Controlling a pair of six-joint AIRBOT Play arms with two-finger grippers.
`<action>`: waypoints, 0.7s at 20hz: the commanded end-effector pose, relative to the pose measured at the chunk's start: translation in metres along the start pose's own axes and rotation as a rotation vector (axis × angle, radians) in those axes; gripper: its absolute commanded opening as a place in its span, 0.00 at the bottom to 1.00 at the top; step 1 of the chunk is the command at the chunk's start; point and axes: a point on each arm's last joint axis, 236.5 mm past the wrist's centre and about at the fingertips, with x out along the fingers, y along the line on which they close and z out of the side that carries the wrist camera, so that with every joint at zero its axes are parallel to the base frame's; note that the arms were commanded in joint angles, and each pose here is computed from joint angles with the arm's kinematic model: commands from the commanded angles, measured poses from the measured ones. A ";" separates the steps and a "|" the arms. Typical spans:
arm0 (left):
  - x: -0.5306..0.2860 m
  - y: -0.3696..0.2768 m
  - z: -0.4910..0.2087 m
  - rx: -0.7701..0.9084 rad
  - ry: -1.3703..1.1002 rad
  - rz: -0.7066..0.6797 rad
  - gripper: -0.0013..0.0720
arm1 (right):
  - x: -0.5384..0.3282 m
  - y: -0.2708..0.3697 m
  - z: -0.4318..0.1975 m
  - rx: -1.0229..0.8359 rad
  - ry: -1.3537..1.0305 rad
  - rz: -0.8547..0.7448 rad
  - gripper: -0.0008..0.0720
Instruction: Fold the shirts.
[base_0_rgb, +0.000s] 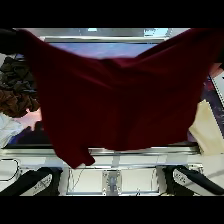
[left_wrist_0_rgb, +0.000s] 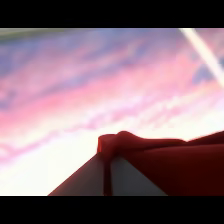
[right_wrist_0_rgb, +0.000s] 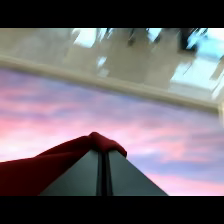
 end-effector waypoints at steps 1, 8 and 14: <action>0.129 0.008 -0.091 -0.056 0.357 -0.045 0.03 | 0.128 0.010 -0.105 0.194 0.257 0.178 0.05; 0.321 0.023 -0.201 -0.200 0.496 -0.037 0.91 | 0.283 0.049 -0.277 0.357 0.511 0.244 0.56; 0.274 0.076 -0.070 -0.181 0.205 0.059 0.97 | 0.262 0.006 -0.221 0.219 0.424 0.139 0.56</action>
